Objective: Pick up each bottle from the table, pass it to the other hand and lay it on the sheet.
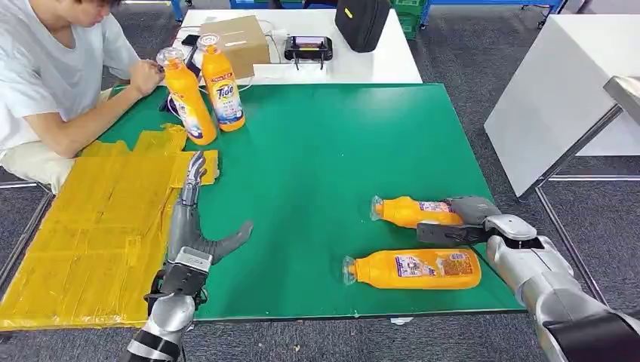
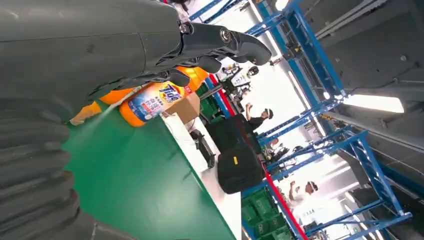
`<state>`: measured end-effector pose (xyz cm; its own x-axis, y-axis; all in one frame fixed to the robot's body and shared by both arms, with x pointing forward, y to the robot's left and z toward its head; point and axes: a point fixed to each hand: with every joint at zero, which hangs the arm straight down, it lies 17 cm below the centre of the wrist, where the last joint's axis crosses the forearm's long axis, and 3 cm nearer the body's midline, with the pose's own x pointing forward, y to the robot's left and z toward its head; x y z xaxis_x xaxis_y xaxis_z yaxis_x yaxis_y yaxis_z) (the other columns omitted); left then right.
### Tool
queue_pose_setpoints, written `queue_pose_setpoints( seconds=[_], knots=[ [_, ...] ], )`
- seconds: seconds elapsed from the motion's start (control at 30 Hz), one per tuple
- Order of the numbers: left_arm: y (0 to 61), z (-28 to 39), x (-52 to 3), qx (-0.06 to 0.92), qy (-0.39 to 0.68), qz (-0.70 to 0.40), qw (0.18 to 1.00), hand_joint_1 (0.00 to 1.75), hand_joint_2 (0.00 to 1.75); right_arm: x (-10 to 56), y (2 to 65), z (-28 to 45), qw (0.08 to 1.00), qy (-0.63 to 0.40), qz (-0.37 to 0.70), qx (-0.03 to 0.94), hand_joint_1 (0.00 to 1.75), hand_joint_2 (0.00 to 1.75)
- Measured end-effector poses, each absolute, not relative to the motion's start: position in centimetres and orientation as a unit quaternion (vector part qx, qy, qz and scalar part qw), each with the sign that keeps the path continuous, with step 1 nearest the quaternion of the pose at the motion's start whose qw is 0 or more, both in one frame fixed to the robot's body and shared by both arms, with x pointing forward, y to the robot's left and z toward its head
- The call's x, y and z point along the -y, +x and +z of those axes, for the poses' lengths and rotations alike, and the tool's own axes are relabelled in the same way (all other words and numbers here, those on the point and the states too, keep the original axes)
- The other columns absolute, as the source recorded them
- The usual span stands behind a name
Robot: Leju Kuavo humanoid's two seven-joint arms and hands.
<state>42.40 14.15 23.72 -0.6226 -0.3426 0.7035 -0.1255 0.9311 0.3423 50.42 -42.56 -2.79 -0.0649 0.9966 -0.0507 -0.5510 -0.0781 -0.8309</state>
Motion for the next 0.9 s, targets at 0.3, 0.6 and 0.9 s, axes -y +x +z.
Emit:
queue_pose_setpoints(
  seconds=[0.3, 0.6, 0.9],
  knots=[
    [42.5, 23.6, -14.1, 0.890, 0.131, -0.132, 0.415, 0.00, 1.75, 42.5, 50.4, -2.9, 0.594, -0.338, 0.653, 0.327, 1.75, 1.75],
    [41.8, 22.7, -14.3, 0.873, 0.147, -0.145, 0.443, 0.00, 1.75, 38.4, 53.5, 2.8, 0.517, -0.475, 0.538, 0.467, 1.75, 1.75],
    [40.3, 21.4, -12.1, 0.855, 0.096, -0.189, 0.474, 0.00, 1.75, 22.3, 50.1, 17.0, 0.481, -0.373, 0.304, 0.733, 1.75, 1.75]
  ],
)
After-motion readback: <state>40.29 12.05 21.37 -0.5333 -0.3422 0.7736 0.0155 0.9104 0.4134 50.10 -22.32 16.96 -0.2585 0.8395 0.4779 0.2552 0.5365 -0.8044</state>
